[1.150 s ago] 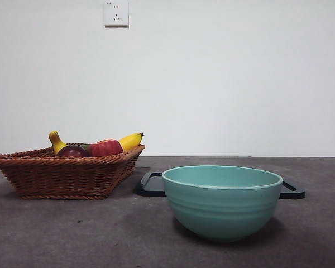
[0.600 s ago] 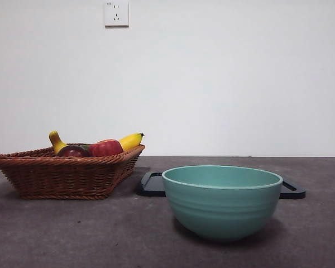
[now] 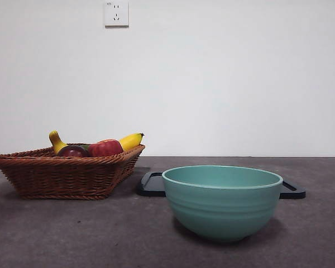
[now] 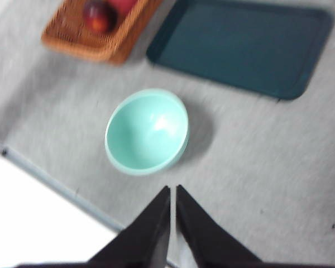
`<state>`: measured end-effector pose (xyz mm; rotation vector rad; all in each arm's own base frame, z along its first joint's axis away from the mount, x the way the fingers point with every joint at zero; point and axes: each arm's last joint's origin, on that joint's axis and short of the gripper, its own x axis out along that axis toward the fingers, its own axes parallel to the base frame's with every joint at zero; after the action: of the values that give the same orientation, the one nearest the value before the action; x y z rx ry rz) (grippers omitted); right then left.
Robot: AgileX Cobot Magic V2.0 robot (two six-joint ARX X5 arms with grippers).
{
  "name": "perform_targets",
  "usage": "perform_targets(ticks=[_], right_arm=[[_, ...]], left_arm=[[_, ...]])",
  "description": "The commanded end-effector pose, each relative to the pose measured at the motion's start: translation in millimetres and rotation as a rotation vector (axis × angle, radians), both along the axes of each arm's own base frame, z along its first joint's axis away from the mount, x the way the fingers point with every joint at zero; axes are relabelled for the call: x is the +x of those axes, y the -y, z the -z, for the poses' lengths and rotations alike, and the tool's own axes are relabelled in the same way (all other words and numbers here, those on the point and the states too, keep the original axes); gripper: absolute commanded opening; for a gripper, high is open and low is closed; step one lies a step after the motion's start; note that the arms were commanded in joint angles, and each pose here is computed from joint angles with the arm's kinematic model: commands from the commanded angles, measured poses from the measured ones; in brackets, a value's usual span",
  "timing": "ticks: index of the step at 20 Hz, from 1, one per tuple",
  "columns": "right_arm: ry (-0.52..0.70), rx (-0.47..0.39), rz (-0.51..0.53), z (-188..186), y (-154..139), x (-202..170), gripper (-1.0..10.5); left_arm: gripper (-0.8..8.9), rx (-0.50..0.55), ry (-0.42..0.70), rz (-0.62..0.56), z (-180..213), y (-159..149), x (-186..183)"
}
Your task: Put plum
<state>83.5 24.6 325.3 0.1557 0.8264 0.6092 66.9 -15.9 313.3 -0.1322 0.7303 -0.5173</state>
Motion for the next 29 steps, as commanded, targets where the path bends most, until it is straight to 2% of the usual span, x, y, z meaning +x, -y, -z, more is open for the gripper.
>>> perform_targets(ticks=[1, 3, 4, 6, 7, 9, 16, 20, 23, 29], right_arm=[[0.037, -0.011, -0.035, -5.7, -1.3, -0.9, 0.0], [0.036, -0.011, -0.035, -5.7, -1.3, -0.9, 0.1], [0.036, -0.01, -0.035, -5.7, -1.4, -0.9, 0.2], [0.035, -0.009, -0.033, -5.7, -1.4, -0.9, 1.7], [0.033, -0.008, -0.032, -5.7, -1.4, -0.9, 2.9], [0.033, -0.007, -0.032, -5.7, -1.4, -0.9, 3.6], [0.033, -0.007, -0.031, -5.7, -1.4, -0.9, 3.6], [0.036, -0.005, -0.03, -6.0, -1.4, -0.6, 3.6], [0.037, -0.005, -0.03, -6.1, -1.4, -0.5, 3.6], [0.04, -0.005, -0.03, -6.3, -1.4, -0.3, 3.6]], left_arm=[[0.09, 0.013, 0.048, 0.02, -6.0, 0.3, 0.8], [0.14, 0.011, 0.067, 0.019, -7.4, 0.3, 2.0], [0.51, 0.009, 0.066, 0.017, -7.5, 0.3, 2.0], [1.89, 0.005, 0.06, 0.012, -7.3, 0.3, 1.9], [2.99, 0.005, 0.056, 0.012, -7.0, 0.3, 1.6], [4.37, -0.001, 0.051, 0.007, -7.0, 0.3, 1.6], [4.38, -0.024, 0.031, -0.014, -7.3, 0.4, 4.5], [4.33, -0.032, 0.033, -0.021, -17.7, 0.9, 20.6], [4.32, -0.006, 0.04, -0.041, -32.6, 1.7, 43.2], [4.28, 0.066, -0.001, -0.022, -45.4, 18.3, 113.2]])
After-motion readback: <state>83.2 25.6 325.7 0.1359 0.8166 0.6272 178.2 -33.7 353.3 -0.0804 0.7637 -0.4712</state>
